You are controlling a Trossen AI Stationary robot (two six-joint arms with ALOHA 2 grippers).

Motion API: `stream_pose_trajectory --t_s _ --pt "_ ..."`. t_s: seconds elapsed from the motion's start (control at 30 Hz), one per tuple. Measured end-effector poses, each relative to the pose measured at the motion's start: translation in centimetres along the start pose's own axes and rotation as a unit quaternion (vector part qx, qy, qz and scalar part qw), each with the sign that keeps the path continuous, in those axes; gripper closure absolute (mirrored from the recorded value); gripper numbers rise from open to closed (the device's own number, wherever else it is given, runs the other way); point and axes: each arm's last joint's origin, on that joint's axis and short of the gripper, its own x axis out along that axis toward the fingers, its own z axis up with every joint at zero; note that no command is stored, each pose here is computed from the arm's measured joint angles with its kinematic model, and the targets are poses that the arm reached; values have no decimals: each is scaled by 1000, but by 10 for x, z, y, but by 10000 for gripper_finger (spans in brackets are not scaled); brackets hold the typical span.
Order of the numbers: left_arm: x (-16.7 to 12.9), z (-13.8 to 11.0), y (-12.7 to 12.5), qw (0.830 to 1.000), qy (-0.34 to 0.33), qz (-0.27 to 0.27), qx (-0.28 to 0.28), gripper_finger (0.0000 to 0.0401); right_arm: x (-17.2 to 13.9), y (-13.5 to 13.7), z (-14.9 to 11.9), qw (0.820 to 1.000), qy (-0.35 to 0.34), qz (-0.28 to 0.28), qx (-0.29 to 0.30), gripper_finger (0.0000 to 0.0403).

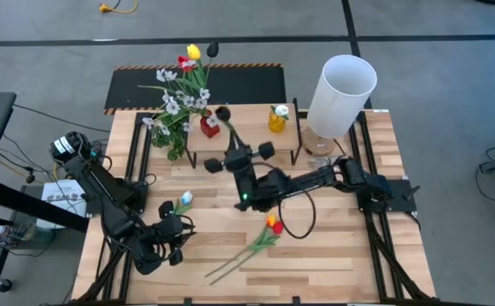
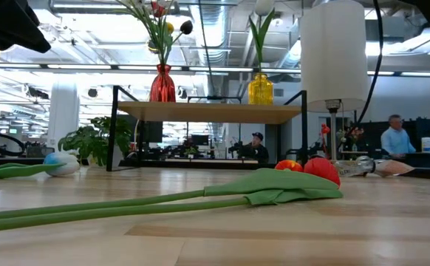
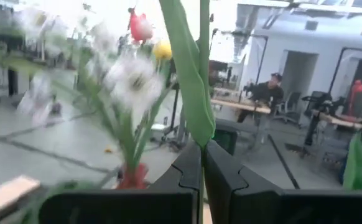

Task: Pick and place flowers into a vace then onto a shelf
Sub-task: Put the black flower into the yellow vase on the shelf

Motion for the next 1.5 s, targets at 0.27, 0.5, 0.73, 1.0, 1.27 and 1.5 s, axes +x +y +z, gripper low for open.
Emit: stream_pose_trajectory --t_s 0.27,0.5,0.73,1.0,1.27,1.5 --pt "0 0 0 1000 -5 2 -3 330 30 -16 17 999 1 -22 -47 403" --pt "0 1 0 1000 -16 8 -4 330 50 -36 34 998 -7 -44 -45 403" --pt "0 1 0 1000 -18 9 -4 330 79 -49 39 994 4 -68 -84 403" --pt "0 1 0 1000 -18 9 -5 330 107 -58 33 991 9 -98 -94 403" --pt "0 1 0 1000 -18 9 -17 330 121 -62 30 988 8 -108 -108 403" --pt "0 1 0 1000 -18 9 -17 330 124 -71 40 987 5 -109 -117 403"
